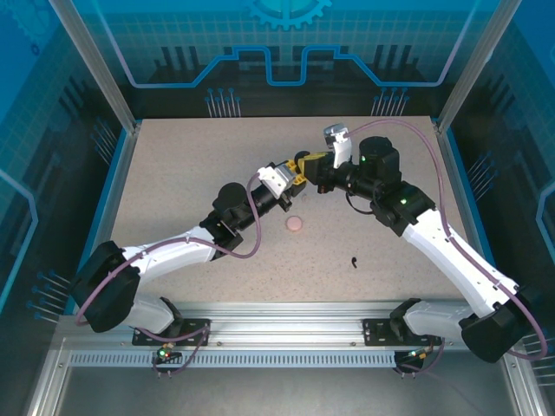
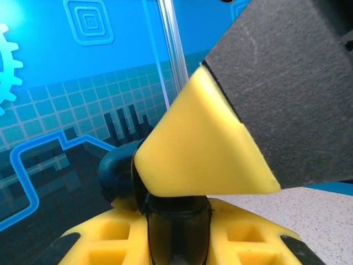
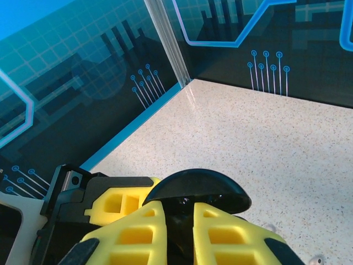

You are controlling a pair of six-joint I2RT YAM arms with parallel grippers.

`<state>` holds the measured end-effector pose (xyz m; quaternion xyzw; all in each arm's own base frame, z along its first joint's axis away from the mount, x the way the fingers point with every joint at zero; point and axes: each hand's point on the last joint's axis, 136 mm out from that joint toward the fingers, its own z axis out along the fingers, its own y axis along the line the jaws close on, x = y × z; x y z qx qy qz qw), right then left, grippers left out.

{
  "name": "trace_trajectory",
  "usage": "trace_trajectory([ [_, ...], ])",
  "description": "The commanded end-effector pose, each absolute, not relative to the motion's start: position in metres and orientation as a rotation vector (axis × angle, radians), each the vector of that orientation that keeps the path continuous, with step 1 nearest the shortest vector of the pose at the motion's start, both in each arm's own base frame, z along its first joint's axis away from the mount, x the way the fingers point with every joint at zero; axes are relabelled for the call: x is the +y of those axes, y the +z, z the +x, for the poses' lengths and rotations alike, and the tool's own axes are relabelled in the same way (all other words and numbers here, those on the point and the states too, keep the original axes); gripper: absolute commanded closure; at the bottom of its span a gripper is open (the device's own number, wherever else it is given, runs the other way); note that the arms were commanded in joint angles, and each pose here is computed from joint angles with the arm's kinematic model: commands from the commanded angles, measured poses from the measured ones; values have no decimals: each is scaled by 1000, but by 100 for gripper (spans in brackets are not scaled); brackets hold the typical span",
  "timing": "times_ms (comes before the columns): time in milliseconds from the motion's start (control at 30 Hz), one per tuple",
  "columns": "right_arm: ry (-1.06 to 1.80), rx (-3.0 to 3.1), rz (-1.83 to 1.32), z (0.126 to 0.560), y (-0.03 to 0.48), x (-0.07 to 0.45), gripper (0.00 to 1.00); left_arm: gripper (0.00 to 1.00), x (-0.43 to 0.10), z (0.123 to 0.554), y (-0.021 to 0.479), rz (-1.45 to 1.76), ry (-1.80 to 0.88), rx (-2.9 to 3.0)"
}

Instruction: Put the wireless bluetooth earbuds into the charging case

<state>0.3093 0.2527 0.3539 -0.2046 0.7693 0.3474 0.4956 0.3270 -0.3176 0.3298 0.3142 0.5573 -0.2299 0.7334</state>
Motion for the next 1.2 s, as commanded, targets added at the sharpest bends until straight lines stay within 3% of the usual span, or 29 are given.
trace_trajectory([
  [0,849,1894,-556,304,350,256,85,100,-316,320,370,640,-545,1138],
  [33,847,1897,-552,305,350,256,83,100,-316,320,369,641,-548,1140],
  [200,842,1879,-484,310,370,251,54,100,-317,321,363,636,-559,1157],
  [367,855,1842,-421,315,402,246,37,100,-317,322,358,631,-562,1165],
  [467,862,1819,-358,318,422,237,30,100,-317,322,357,627,-562,1165],
  [633,790,1907,-112,328,425,193,29,100,-315,322,358,619,-559,1165],
  [867,567,2252,262,323,305,121,28,100,-309,317,361,607,-561,1157],
  [1000,452,2475,361,297,213,106,31,100,-306,313,364,604,-569,1153],
  [1167,359,2659,399,260,135,100,34,100,-303,308,368,606,-582,1152],
])
